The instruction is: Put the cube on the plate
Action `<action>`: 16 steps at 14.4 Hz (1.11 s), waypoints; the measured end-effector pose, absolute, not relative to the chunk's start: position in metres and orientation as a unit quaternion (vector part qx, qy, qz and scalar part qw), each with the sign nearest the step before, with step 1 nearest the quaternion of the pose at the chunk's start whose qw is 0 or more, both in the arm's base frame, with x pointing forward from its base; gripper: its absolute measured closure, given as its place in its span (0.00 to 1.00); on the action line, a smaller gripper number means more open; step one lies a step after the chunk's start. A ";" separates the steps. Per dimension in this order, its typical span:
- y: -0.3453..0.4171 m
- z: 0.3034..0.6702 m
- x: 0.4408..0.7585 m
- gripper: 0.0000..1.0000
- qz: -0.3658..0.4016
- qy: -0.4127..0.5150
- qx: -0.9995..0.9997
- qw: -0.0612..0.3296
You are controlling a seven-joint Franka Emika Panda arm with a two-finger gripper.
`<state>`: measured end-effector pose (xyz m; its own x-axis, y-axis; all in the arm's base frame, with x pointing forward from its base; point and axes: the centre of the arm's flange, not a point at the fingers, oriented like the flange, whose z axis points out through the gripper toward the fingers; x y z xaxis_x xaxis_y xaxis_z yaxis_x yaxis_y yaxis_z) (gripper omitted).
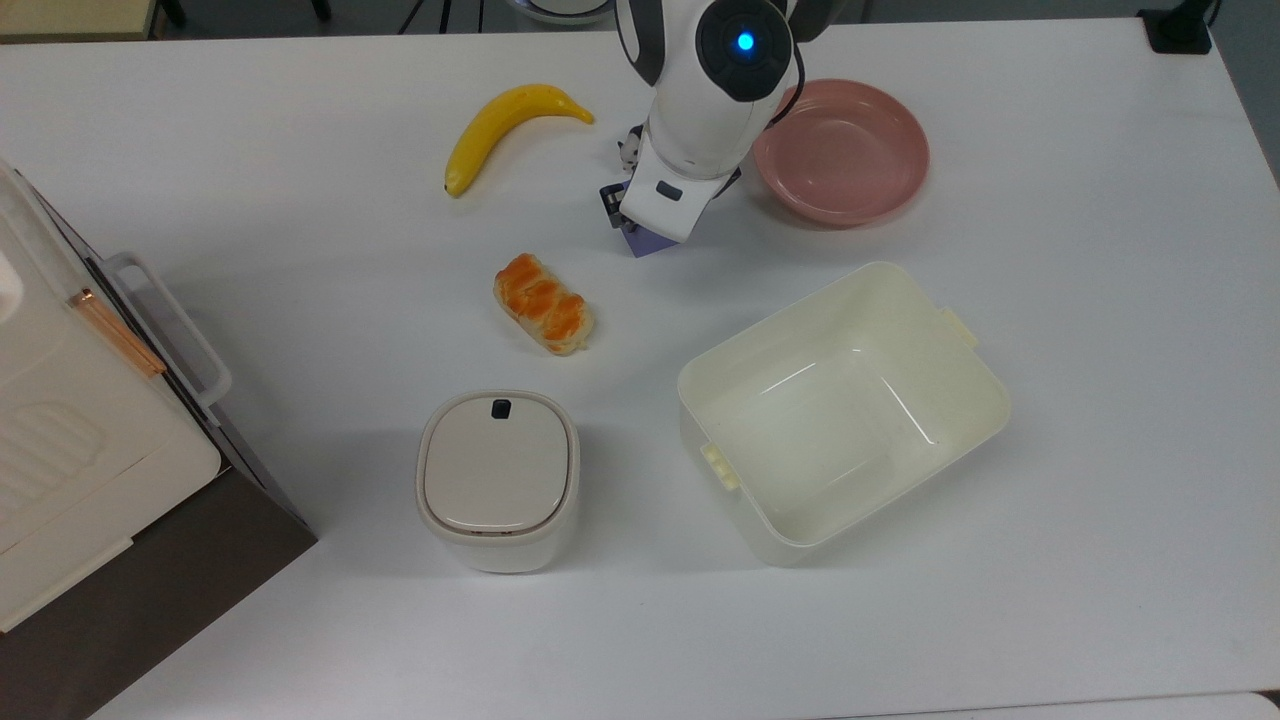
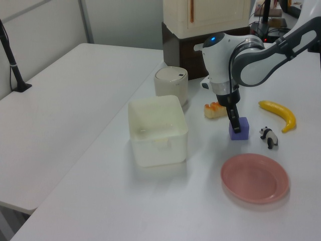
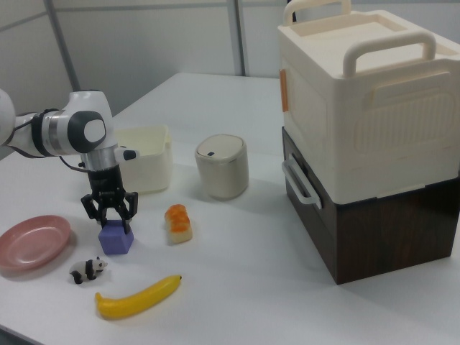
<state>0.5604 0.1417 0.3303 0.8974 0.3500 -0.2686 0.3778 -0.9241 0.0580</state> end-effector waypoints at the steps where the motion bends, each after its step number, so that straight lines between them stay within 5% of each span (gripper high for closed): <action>1: 0.145 0.331 0.560 0.44 -0.127 0.190 0.972 0.055; 5: 0.190 0.357 0.549 0.44 -0.110 0.228 0.966 0.057; 12: 0.331 0.389 0.475 0.43 -0.080 0.300 0.948 0.071; 15: 0.351 0.386 0.459 0.30 -0.081 0.310 0.944 0.075; 16: 0.349 0.386 0.461 0.18 -0.081 0.308 0.945 0.075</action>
<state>0.4609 0.3488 0.3860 0.7969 0.5702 -0.1992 0.5945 -0.7989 0.0912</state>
